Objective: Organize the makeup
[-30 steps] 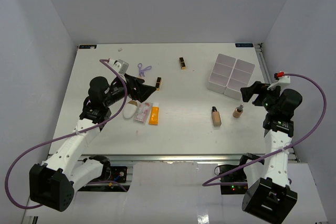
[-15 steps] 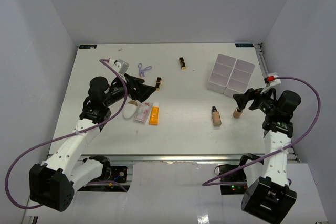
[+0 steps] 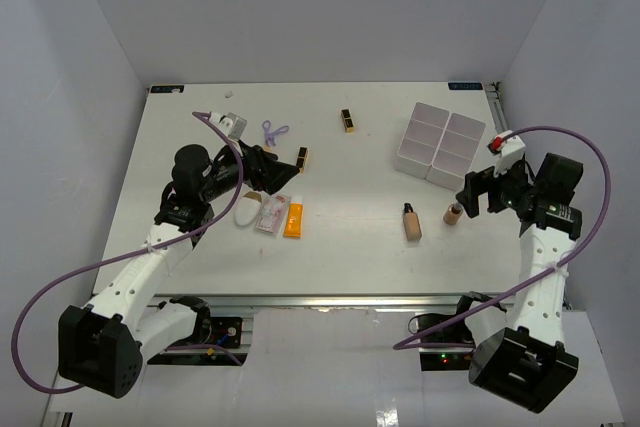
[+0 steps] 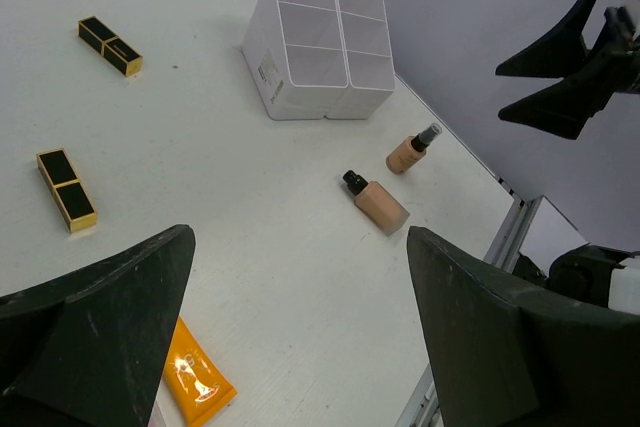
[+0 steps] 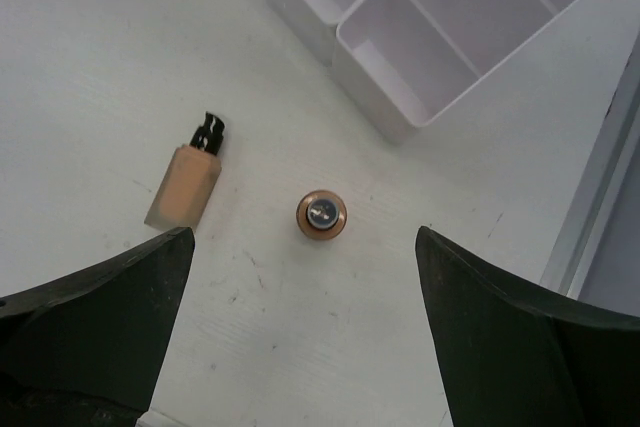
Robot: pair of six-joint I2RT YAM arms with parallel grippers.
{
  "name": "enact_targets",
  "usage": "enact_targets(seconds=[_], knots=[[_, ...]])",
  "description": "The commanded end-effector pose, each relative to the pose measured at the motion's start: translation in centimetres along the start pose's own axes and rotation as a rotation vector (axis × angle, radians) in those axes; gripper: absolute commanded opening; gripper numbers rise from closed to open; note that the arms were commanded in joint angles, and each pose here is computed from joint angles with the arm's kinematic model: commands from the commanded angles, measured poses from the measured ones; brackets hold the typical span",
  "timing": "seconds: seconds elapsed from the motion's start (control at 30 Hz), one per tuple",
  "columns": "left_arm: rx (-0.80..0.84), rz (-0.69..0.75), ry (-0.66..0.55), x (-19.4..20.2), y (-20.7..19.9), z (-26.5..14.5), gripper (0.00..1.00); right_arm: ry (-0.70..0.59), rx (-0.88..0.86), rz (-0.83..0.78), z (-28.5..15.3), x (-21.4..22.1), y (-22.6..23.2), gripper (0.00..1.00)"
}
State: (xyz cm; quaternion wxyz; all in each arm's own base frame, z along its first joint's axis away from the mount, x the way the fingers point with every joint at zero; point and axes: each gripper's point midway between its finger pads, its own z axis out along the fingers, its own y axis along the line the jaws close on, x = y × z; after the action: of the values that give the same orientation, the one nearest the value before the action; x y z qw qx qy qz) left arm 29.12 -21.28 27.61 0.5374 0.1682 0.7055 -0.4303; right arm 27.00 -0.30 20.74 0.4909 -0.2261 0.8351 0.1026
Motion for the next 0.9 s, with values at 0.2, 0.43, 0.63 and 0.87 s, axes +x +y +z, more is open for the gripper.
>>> enact_targets(seconds=[0.2,0.43,0.63,0.87], knots=[[0.024,-0.004,-0.003,-0.3,-0.8,-0.2,0.98,0.352,0.034,0.040,2.2,9.7,0.1,0.98],[0.030,0.001,-0.005,-0.4,-1.0,-0.3,0.98,0.377,0.029,-0.009,5.3,12.0,0.6,0.98],[0.031,0.003,-0.005,-0.4,-1.1,-0.3,0.98,0.380,0.078,-0.035,7.4,11.7,-0.2,0.97],[0.031,0.006,-0.006,-0.4,-1.0,-0.3,0.98,0.392,0.133,-0.021,8.7,11.8,-1.4,0.86]])
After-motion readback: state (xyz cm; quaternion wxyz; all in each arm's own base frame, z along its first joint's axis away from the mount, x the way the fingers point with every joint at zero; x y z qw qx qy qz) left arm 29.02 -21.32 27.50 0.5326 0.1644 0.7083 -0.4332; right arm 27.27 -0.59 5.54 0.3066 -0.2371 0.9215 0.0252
